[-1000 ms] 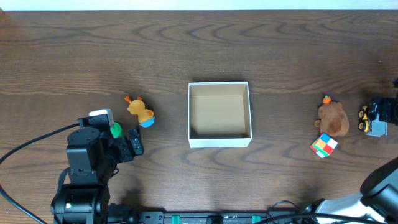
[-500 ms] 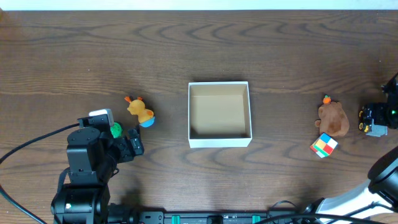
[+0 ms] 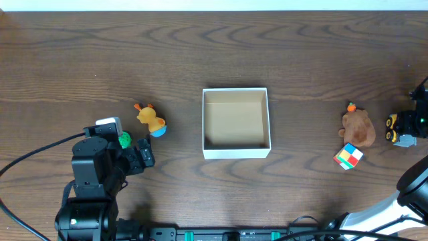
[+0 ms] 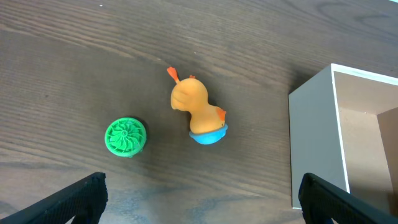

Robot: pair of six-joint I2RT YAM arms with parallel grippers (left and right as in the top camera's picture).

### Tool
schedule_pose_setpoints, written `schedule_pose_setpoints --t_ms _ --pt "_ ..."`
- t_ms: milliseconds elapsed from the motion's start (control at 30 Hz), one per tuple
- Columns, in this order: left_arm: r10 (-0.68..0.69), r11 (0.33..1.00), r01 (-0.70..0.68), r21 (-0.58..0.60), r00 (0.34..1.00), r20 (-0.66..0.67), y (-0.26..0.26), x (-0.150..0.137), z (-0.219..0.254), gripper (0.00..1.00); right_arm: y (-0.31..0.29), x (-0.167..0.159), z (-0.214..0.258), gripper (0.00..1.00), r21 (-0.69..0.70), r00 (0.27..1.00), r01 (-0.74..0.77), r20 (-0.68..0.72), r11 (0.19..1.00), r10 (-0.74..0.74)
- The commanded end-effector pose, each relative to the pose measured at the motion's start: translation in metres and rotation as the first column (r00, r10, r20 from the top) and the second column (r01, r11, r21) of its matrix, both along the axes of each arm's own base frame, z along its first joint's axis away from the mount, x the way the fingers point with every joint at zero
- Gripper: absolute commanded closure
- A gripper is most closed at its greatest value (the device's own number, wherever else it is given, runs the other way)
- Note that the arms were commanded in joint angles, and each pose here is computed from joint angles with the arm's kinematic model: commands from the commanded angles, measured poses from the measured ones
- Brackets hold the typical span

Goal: Pack container
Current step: 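Reach the right gripper to the yellow-grey dump truck and grasp it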

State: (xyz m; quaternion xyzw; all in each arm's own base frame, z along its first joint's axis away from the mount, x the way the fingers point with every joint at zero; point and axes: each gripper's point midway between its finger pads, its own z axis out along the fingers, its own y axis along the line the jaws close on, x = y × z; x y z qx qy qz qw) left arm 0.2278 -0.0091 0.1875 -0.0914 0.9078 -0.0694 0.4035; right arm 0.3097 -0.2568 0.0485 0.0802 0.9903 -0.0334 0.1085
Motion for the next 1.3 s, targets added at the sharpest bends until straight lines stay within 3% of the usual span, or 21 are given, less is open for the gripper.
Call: schedule_pose_setpoints --t_ms 0,733,933,1067,1267 --pt "-0.004 1.000 0.004 -0.012 1.000 0.021 -0.002 0.002 0.010 0.02 -0.003 0.004 0.003 0.42 -0.008 1.000 -0.004 0.012 1.000 0.004" --pt "-0.004 1.000 0.005 -0.012 1.000 0.021 -0.002 0.001 0.010 0.02 -0.006 0.006 0.004 0.60 -0.018 1.000 0.002 0.024 1.000 -0.001" --pt "-0.004 1.000 0.005 -0.012 1.000 0.021 -0.002 0.001 0.010 0.02 -0.009 0.011 0.008 0.80 -0.022 0.998 0.049 0.049 0.999 -0.048" --pt "-0.004 1.000 0.005 -0.012 1.000 0.021 -0.002 0.001 0.010 0.02 -0.009 0.017 0.025 0.99 -0.029 0.990 0.106 0.100 0.994 -0.103" --pt "-0.004 1.000 0.005 -0.012 1.000 0.021 -0.002 0.001 0.010 0.02 0.022 0.048 0.097 0.99 -0.036 0.945 0.139 0.304 0.990 -0.122"
